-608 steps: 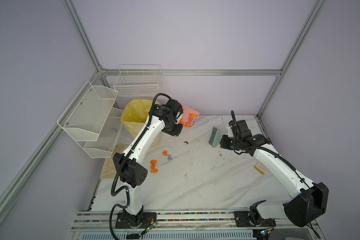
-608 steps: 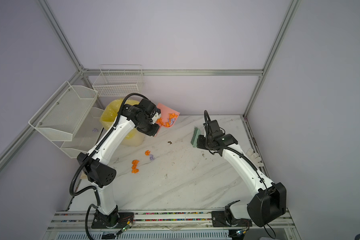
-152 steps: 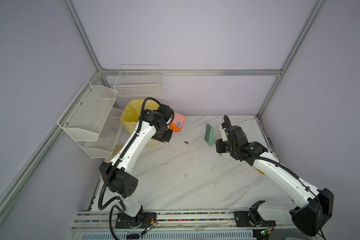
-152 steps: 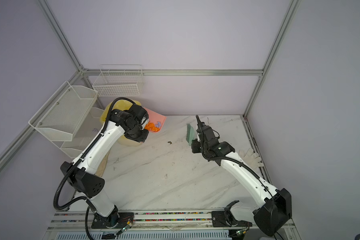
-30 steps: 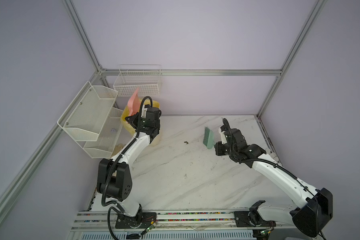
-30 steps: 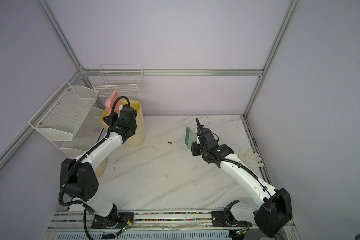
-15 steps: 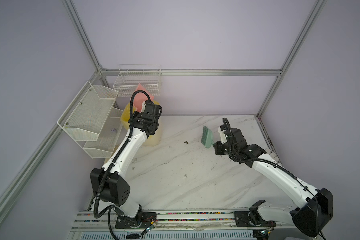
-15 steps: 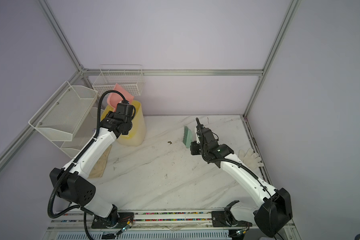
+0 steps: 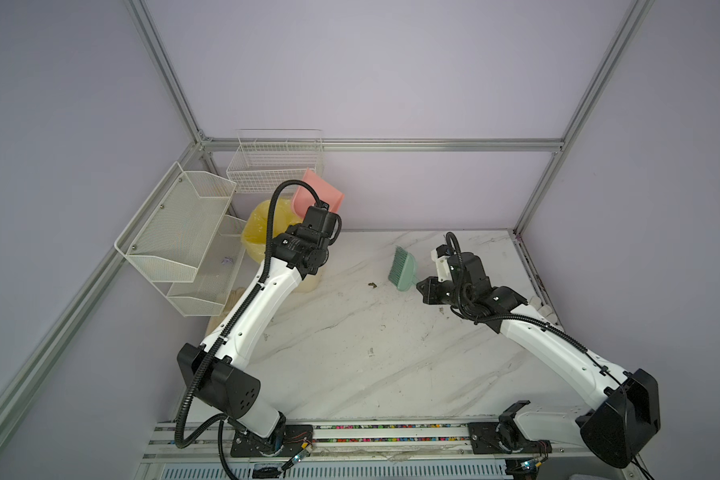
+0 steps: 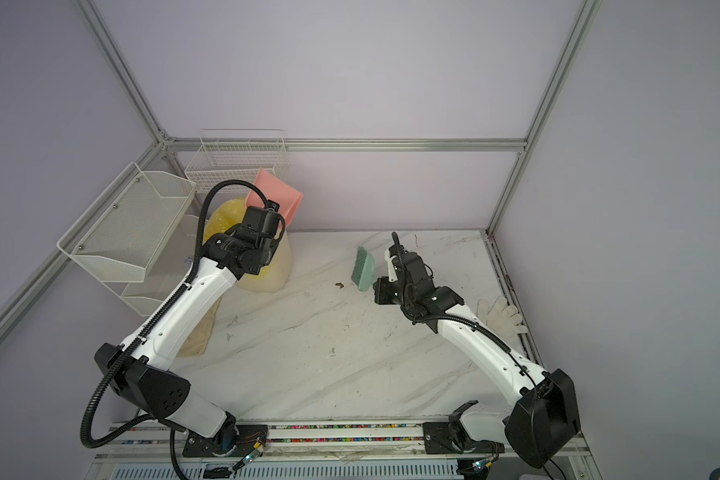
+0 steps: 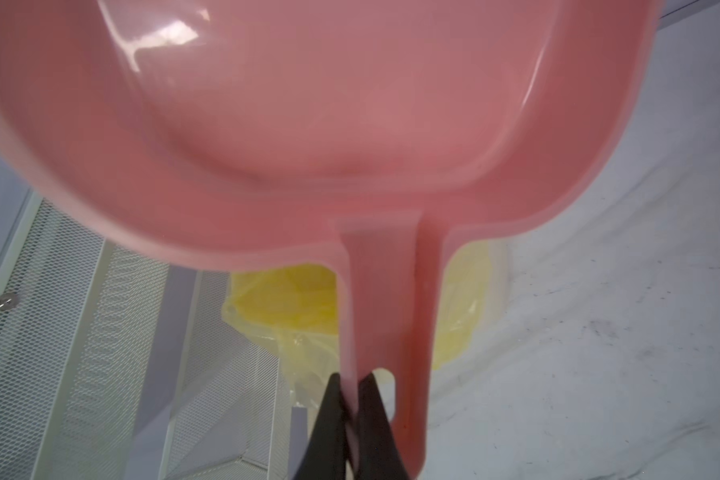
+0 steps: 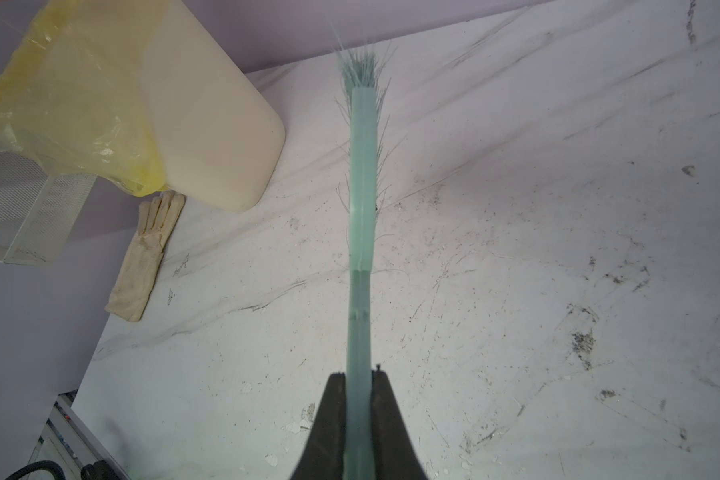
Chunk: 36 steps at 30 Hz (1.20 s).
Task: Sweep away the paper scraps from the table
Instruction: 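Lower the empty dustpan with the left gripper while the right brings the brush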
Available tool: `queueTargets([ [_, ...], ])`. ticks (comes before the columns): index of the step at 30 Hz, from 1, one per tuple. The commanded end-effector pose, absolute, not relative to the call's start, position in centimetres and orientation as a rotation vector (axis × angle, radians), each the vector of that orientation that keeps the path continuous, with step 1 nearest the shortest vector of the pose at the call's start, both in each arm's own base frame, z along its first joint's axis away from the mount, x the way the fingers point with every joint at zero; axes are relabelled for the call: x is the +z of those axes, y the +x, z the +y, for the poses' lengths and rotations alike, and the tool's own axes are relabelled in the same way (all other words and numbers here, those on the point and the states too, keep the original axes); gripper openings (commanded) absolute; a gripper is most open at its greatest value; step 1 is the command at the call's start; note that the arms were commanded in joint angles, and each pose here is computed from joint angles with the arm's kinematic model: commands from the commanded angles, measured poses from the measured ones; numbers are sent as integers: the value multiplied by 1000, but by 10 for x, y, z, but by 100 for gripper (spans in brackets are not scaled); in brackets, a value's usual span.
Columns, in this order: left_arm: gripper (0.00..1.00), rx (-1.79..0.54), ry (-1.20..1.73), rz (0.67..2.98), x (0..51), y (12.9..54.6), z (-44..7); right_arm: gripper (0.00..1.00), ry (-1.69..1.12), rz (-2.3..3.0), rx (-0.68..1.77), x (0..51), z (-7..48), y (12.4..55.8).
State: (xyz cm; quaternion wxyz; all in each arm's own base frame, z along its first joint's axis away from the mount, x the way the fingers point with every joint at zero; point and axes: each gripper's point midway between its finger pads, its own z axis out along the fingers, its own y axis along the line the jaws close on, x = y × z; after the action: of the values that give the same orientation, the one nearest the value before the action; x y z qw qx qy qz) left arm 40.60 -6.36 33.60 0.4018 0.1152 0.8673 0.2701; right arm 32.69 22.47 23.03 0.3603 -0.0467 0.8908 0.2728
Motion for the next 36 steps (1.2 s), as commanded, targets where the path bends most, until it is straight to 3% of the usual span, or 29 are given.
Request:
queueTargets([
  [1, 0, 378, 202, 2124, 381, 395, -87, 0, -82, 2253, 747, 244, 228, 338],
  [20, 0, -283, 381, 2442, 256, 389, -218, 0, 112, 2242, 639, 233, 155, 373],
  [28, 0, -368, 468, 2619, 187, 382, -245, 0, 173, 2212, 675, 229, 135, 384],
  [36, 0, -277, 512, 2755, 132, 384, -242, 0, 214, 2136, 749, 242, 132, 395],
])
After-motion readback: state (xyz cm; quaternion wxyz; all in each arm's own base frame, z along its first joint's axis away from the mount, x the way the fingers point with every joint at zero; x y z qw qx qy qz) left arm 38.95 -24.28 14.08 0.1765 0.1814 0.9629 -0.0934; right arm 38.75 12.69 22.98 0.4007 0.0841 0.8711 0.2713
